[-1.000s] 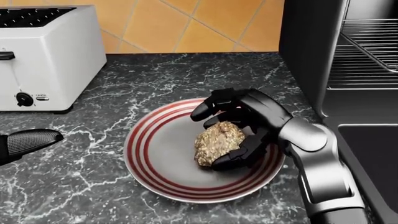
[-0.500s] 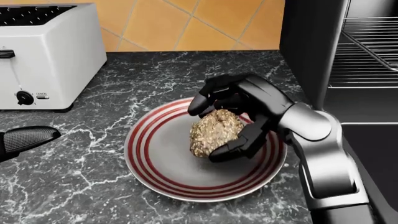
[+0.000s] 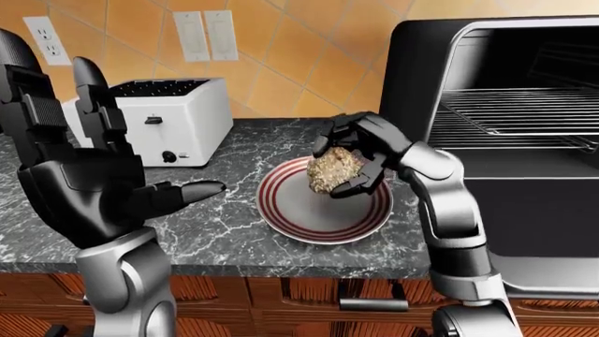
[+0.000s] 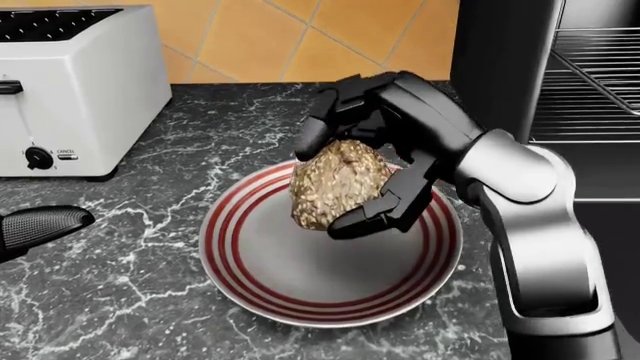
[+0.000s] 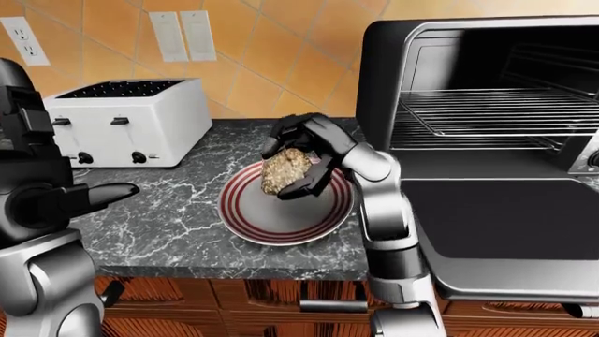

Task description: Place the bread on the top rack of the toaster oven.

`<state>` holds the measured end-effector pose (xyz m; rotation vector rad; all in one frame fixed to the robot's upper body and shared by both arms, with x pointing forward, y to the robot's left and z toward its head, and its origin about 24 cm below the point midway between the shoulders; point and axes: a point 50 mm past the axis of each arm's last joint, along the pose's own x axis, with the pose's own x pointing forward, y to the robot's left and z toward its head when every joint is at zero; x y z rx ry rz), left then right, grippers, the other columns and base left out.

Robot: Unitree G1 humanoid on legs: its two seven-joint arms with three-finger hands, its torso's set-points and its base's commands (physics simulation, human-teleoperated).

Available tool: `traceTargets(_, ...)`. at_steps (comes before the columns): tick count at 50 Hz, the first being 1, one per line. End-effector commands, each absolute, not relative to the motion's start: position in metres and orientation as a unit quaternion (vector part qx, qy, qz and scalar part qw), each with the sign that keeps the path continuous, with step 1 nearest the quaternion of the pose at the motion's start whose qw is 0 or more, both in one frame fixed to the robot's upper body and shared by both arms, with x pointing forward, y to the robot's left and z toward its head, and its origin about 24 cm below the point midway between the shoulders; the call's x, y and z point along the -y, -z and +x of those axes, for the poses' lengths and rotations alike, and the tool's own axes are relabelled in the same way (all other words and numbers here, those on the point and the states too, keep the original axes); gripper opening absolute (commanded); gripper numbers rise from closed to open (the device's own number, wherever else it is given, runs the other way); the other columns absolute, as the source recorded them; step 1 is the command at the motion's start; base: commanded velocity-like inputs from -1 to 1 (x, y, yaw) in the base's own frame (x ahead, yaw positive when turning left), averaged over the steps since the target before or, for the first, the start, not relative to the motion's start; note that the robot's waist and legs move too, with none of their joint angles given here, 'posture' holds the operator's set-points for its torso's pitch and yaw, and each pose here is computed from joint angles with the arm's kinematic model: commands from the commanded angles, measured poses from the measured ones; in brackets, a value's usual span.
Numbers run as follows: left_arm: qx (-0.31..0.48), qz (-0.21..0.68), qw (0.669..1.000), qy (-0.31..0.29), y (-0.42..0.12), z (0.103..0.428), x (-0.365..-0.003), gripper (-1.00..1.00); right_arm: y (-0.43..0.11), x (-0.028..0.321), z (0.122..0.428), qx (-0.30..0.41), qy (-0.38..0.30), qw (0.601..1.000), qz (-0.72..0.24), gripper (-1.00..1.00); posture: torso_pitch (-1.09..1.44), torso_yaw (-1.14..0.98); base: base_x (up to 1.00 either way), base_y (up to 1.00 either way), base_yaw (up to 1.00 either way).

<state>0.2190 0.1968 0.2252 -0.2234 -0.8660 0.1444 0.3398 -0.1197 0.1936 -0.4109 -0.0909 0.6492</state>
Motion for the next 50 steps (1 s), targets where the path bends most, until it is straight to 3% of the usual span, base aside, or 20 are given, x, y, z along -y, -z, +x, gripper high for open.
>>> traceTargets(1, 0.445, -0.105, 0.887, -0.062, -0.235, 0.214, -0.195, 1.00, -0.220, 0.119, 0.336, 0.095, -0.309, 0.924, -0.203, -0.34, -0.33, 0.00, 0.00, 0.00, 0.00)
traceTargets(50, 0.445, -0.106, 0.887, -0.062, -0.235, 0.214, -0.195, 1.00, -0.293, 0.115, 0.262, 0.179, -0.294, 0.916, -0.207, -0.67, -0.33, 0.00, 0.00, 0.00, 0.00)
